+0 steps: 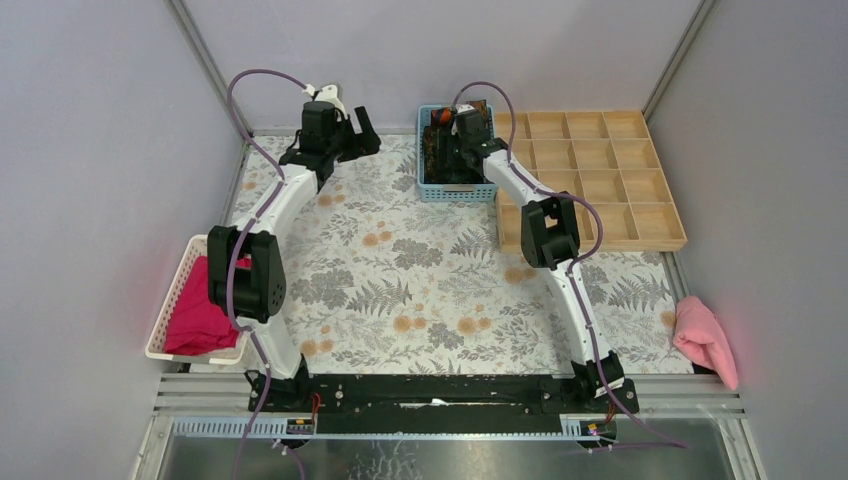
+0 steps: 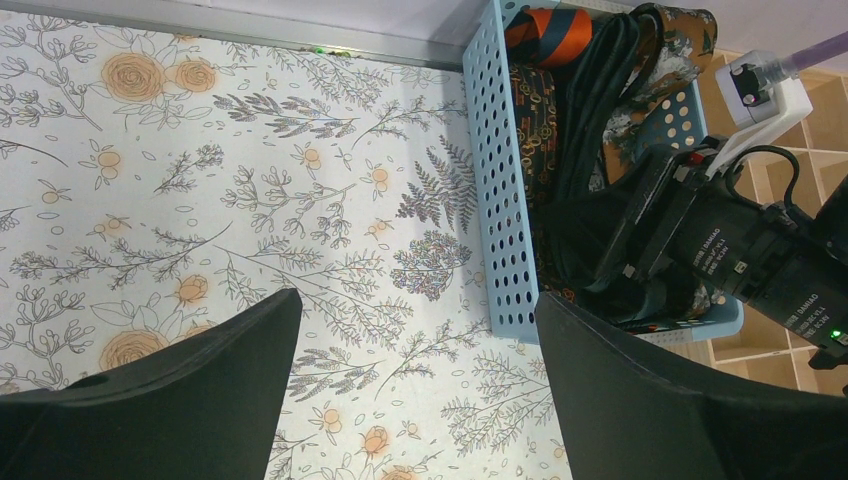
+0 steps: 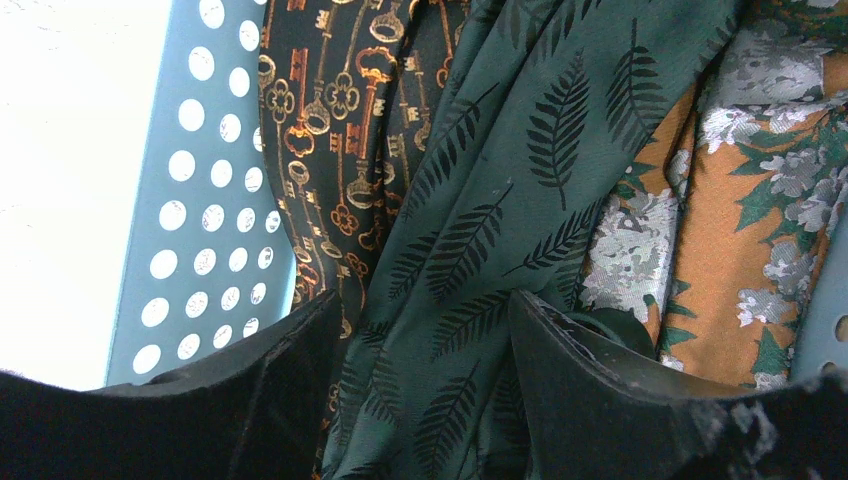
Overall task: Roll the ties
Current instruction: Pick up the tie from the bin.
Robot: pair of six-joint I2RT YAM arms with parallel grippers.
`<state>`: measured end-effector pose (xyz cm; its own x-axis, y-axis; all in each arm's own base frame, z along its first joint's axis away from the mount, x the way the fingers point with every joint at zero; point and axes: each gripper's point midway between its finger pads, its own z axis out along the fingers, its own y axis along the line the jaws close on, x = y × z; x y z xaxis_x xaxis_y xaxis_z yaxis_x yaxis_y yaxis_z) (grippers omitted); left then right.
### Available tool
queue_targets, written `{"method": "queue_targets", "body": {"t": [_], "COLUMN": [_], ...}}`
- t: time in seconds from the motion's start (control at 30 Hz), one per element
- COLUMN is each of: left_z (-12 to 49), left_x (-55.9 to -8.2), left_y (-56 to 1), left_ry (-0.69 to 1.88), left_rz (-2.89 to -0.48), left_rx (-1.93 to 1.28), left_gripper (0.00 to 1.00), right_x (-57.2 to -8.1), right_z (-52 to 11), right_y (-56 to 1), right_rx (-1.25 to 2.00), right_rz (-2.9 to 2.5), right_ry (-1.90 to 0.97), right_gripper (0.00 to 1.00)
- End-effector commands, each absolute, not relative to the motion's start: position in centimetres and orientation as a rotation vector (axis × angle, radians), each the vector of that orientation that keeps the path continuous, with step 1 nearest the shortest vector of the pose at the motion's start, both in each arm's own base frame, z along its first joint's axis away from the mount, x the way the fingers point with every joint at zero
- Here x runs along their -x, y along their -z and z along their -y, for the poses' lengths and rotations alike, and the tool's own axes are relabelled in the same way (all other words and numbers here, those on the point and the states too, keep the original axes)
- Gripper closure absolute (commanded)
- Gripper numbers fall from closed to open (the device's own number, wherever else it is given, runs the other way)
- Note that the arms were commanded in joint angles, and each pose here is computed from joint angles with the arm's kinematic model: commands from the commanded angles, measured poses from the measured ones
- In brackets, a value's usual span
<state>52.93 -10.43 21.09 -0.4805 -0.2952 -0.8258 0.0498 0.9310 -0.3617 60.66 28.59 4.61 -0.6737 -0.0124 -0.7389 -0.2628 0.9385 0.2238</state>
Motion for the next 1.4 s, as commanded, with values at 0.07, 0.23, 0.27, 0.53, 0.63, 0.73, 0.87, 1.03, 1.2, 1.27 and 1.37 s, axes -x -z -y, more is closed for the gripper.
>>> {"method": "queue_targets", "body": {"t": [0.07,0.23,0.27,0.53,0.63,0.73,0.87,1.03,1.2,1.27,1.37], "left_z": [10.4,10.5,10.6,10.5,10.6,10.7,10.6,10.6,10.6,10.6,10.7], "left_x": [-53.7,-53.7,-53.7,-53.6,-53.7,-53.7,-53.6,-53.8,-53.7,-53.7,-53.7], "left_y": [-21.8,-21.7,-21.7,-21.7,-21.5,-21.5,-21.5,-21.2,-21.2,-21.3,-21.3], "left_ry": [0.423,0.427,0.428,0.43,0.436,0.441,0.436,0.438,0.44,0.44,0.447], "left_rz": [-1.981,-1.985,-1.987,-1.987,-1.989,-1.99,-1.985,-1.987,-1.985,-1.981,-1.98], "left_rx": [0.146,0.144,0.141,0.14,0.142,0.139,0.14,0.139,0.142,0.142,0.141], "left_gripper": [0.06,0.06,0.06,0.06,0.06,0.08,0.12,0.16,0.16,0.16,0.16], "right_x": [-62.4,-62.7,-62.8,-63.5,-63.8,-64.0,-64.3,-64.6,-64.2,-63.9,-63.1], "right_z": [-29.1,-29.1,-29.1,-28.0,-27.9,-27.9,-27.8,-28.5,-28.1,-27.9,-28.0], "right_y": [-6.7,-7.1,-7.2,-7.5,-8.1,-8.7,-10.3,-14.5,-18.6,-19.8,-21.9], "right_rx": [0.174,0.164,0.165,0.148,0.146,0.138,0.13,0.146,0.154,0.159,0.174], "right_rz": [-2.198,-2.179,-2.177,-2.157,-2.139,-2.12,-2.077,-1.989,-1.927,-1.909,-1.891], "right_ry": [-0.403,-0.4,-0.4,-0.326,-0.323,-0.326,-0.332,-0.371,-0.371,-0.375,-0.391], "right_gripper": [0.41,0.61,0.63,0.85,1.0,1.0,1.0,1.0,1.0,1.0,1.0]}}
